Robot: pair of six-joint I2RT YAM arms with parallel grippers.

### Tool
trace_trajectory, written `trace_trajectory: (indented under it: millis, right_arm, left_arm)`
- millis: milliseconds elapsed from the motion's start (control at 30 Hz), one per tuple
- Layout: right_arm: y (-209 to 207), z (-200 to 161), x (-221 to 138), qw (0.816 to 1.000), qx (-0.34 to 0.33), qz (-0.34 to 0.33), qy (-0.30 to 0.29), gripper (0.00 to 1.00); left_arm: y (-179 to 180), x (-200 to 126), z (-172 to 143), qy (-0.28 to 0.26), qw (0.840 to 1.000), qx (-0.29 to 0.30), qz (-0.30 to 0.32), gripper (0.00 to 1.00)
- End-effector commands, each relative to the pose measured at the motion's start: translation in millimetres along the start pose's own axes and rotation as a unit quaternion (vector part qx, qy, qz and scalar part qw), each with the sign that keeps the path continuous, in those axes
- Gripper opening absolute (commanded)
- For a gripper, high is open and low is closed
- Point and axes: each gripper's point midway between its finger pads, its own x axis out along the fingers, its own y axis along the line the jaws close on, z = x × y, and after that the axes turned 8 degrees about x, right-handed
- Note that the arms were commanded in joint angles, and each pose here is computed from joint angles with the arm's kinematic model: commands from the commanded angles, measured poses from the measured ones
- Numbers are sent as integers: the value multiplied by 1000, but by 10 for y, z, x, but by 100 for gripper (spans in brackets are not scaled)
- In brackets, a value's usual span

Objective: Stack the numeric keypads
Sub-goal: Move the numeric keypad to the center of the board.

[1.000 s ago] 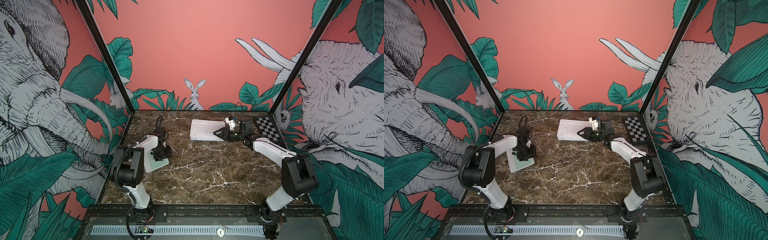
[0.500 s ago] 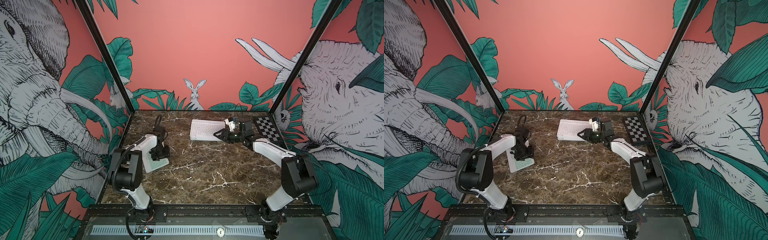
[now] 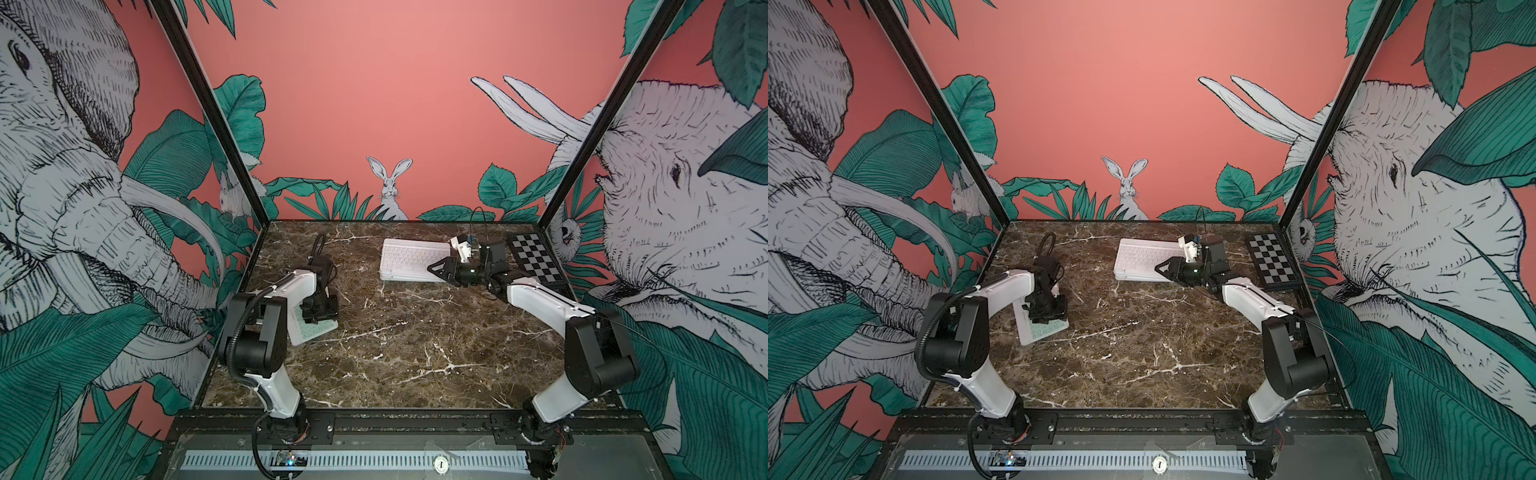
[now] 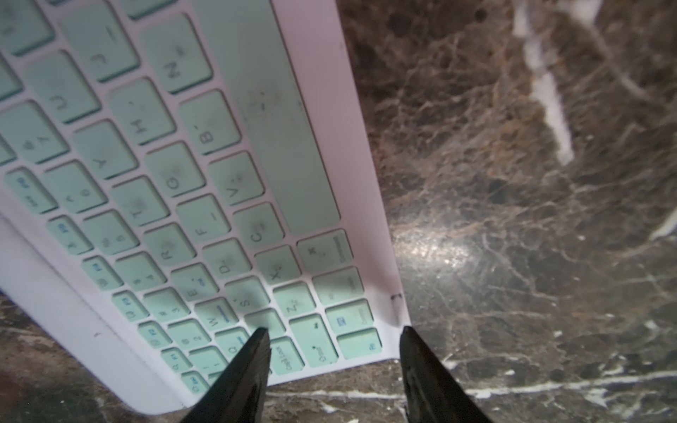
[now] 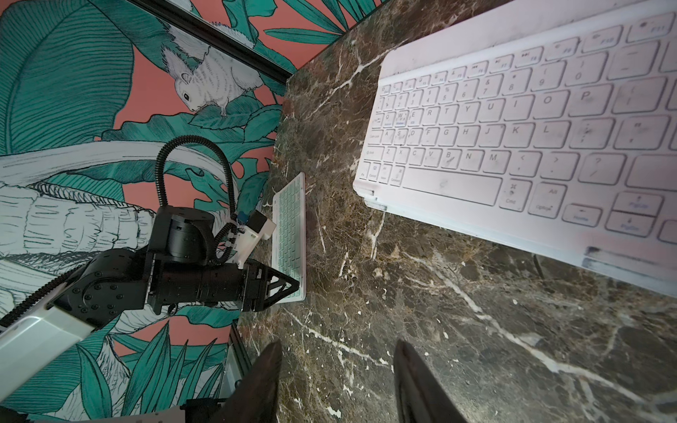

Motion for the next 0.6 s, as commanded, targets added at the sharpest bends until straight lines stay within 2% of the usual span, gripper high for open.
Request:
trace_trajectory:
  millis: [0,200,567]
  right_arm:
    - [176,11,-55,999,-23,21,-8,49]
    - [184,-3,-67,999,-25,24,-7,49]
    - [233,-48,-132,999,-31,28,-8,49]
  left_arm:
    - [-33,77,-76,12,1000,21,11,58]
    - [-252,165,-128,22,998,52,3,54]
    - [-976,315,-388,41,992,105,-50,53]
